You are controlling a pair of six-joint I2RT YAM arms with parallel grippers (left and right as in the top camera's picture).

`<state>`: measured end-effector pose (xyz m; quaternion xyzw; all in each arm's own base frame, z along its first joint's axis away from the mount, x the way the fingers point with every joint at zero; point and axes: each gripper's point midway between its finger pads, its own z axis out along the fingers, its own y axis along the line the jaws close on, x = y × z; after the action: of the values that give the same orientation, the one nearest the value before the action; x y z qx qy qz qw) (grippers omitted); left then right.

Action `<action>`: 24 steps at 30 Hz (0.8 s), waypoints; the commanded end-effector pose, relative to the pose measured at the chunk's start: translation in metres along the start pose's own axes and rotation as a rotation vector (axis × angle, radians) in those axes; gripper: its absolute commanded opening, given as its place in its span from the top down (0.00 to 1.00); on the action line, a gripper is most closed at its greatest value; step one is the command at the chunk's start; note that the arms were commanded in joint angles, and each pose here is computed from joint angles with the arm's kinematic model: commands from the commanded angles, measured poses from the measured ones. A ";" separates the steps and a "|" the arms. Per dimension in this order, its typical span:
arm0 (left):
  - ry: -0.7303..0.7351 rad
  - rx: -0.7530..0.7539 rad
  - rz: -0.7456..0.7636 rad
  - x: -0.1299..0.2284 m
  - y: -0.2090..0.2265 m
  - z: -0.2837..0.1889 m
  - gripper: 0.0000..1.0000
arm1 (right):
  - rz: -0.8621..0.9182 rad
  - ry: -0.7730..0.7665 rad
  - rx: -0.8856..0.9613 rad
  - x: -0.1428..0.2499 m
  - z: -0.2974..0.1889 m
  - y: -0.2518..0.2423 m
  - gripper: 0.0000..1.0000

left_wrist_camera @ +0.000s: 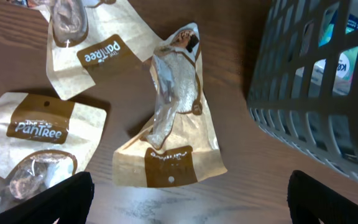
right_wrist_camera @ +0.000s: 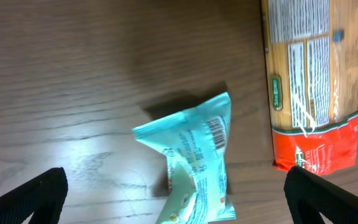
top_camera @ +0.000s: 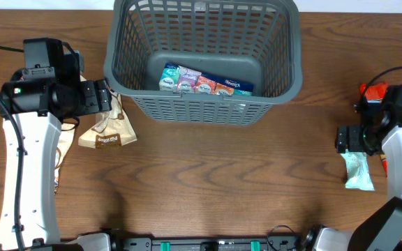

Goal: Pack container
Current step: 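Lower the right gripper and grasp the mint-green packet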

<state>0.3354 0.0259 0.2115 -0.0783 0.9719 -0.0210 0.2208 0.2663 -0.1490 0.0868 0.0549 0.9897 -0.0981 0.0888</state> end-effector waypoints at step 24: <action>-0.019 0.010 0.001 -0.005 -0.001 0.003 0.09 | 0.072 0.056 -0.157 0.017 0.014 0.020 0.16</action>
<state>0.3415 0.0266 0.2146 -0.0779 0.9688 -0.0208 0.2345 0.2558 -0.1380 0.0620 0.0726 0.9951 -0.0344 0.0572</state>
